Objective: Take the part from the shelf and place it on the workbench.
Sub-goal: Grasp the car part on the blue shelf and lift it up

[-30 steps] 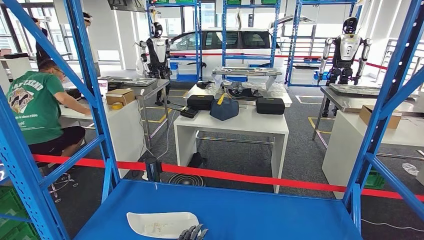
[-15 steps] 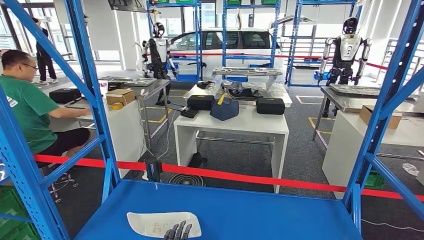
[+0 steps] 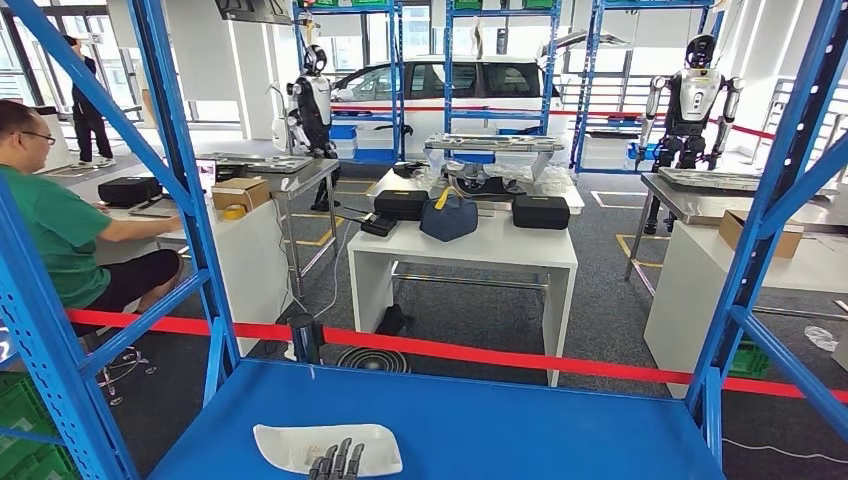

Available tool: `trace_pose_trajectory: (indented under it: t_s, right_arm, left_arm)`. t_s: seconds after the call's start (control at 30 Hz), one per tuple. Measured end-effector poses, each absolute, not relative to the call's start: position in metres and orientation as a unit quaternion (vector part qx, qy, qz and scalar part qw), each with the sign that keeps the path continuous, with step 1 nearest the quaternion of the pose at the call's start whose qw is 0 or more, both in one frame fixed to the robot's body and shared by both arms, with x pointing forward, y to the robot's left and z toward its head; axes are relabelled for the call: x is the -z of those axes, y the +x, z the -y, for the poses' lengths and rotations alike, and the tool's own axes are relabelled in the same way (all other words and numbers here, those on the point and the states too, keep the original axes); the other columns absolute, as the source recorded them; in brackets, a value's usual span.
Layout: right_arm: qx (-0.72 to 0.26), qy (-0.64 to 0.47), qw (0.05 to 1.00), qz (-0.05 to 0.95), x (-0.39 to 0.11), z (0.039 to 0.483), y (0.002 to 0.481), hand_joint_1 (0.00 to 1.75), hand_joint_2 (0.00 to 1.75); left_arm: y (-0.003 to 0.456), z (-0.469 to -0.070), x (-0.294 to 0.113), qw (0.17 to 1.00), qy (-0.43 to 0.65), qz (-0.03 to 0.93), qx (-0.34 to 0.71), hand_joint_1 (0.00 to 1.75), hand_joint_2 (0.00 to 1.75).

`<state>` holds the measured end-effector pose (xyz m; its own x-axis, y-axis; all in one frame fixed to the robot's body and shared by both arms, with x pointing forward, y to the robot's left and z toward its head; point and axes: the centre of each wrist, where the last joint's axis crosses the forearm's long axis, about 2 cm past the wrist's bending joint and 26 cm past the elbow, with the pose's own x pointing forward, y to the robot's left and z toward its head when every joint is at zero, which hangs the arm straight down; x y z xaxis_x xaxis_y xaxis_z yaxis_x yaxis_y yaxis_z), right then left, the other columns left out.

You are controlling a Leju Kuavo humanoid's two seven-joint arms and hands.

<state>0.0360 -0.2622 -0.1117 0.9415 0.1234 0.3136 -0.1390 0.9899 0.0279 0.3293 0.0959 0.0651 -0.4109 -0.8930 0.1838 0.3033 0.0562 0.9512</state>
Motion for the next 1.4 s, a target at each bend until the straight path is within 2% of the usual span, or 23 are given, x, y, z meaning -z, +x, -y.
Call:
trace_pose_trajectory:
  t_s: [0.23, 0.37, 1.3, 1.33, 1.37, 1.4]
  right_arm:
    - [-0.067, 0.025, 0.985, 0.158, 0.112, 0.262, 0.036, 0.0, 0.0]
    - [-0.068, 0.025, 0.985, 0.158, 0.112, 0.262, 0.036, 0.0, 0.0]
    - [-0.078, 0.026, 0.984, 0.157, 0.112, 0.261, 0.036, 0.0, 0.0]
    - [-0.08, 0.026, 0.984, 0.157, 0.112, 0.261, 0.036, 0.0, 0.0]
    - [-0.081, 0.027, 0.984, 0.157, 0.112, 0.261, 0.036, 0.0, 0.0]
    - [-0.082, 0.027, 0.984, 0.157, 0.112, 0.261, 0.037, 0.0, 0.0]
  left_arm:
    - [0.33, -0.099, -0.064, 0.474, 0.272, 0.548, 0.633, 0.01, 1.75]
    - [0.33, -0.1, -0.064, 0.473, 0.268, 0.55, 0.633, 1.75, 1.75]
    - [0.327, -0.105, -0.059, 0.47, 0.262, 0.567, 0.624, 1.75, 1.75]
    - [0.327, -0.105, -0.059, 0.47, 0.263, 0.569, 0.621, 1.71, 1.75]
    - [0.328, -0.106, -0.059, 0.47, 0.265, 0.571, 0.619, 1.39, 1.75]
    - [0.328, -0.107, -0.059, 0.469, 0.266, 0.574, 0.616, 0.95, 1.75]
